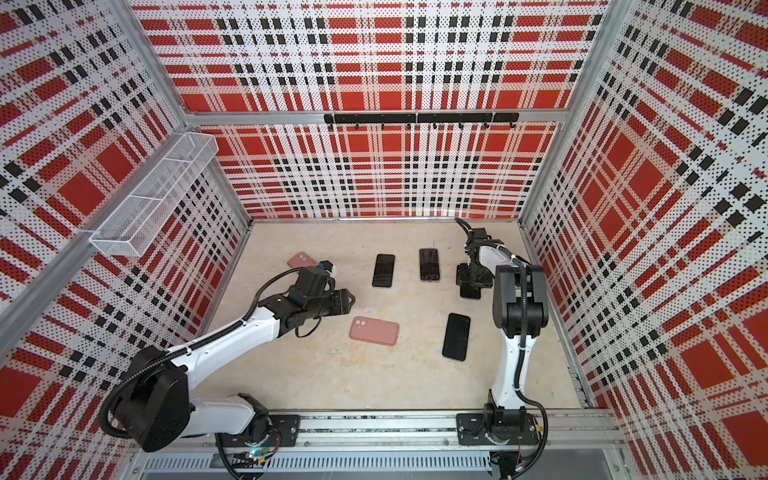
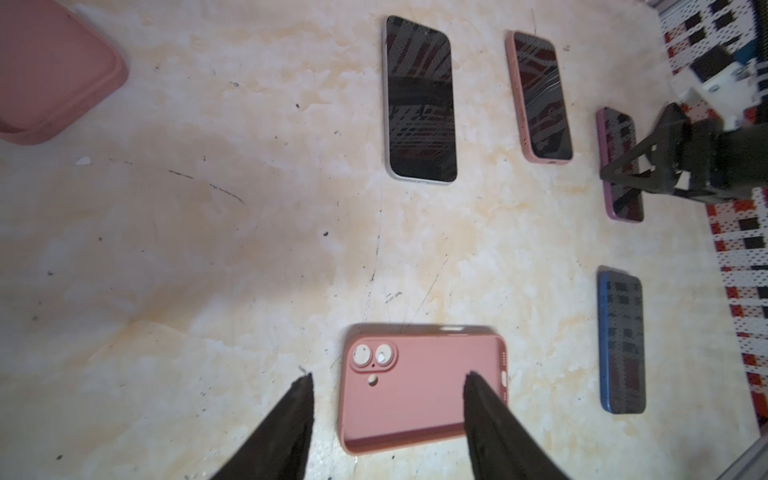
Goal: Put the phone into the phone case
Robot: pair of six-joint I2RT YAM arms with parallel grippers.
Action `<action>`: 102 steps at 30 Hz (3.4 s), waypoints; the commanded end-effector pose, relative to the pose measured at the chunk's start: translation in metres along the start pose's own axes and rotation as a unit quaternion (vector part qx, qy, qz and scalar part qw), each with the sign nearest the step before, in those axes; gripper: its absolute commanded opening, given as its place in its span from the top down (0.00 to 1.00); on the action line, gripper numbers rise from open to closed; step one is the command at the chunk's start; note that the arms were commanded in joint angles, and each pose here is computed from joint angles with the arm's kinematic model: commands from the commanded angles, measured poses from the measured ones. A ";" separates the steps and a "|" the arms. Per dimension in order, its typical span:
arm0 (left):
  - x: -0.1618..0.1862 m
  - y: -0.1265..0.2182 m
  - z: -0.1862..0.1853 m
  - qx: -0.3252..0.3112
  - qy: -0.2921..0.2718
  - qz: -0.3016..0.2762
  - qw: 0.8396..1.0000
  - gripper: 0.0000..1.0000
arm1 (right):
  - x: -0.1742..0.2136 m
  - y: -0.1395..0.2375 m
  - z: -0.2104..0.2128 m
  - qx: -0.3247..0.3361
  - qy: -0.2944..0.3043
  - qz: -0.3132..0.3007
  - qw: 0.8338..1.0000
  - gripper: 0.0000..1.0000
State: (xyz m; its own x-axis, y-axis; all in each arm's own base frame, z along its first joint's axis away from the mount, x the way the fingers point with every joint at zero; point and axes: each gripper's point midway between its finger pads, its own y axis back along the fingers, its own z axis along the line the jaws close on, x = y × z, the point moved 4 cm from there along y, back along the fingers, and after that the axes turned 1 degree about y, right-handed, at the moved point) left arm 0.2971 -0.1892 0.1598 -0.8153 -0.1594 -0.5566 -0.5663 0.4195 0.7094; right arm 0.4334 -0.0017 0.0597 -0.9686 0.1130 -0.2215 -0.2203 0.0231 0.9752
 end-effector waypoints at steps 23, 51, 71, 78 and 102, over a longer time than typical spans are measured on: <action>-0.054 -0.041 -0.055 0.211 0.046 0.040 0.976 0.38 | 0.082 0.102 0.107 -0.161 0.258 -0.098 0.948 0.56; 0.003 -0.056 -0.053 0.303 0.076 0.141 0.939 0.59 | 0.134 0.112 0.235 -0.284 0.588 -0.146 0.743 0.56; -0.027 -0.021 -0.052 0.296 0.098 -0.052 0.949 1.00 | 0.107 0.167 0.197 -0.261 0.384 -0.218 0.858 0.00; -0.033 0.012 -0.065 0.322 0.123 -0.139 0.928 1.00 | 0.117 0.174 0.147 -0.321 0.074 -0.210 0.921 0.00; 0.004 0.018 -0.091 0.494 0.179 -0.025 0.851 1.00 | 0.139 0.153 0.151 -0.590 0.037 -0.067 0.803 0.45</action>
State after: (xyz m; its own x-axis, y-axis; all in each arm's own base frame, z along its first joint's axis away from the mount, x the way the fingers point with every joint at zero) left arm 0.2794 -0.2557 0.1831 -0.8782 -0.4123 -0.2425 -0.4250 0.9052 -0.0002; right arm 0.2834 0.1648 0.1721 -0.9256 0.1554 -0.3451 -0.2739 -0.9042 0.3277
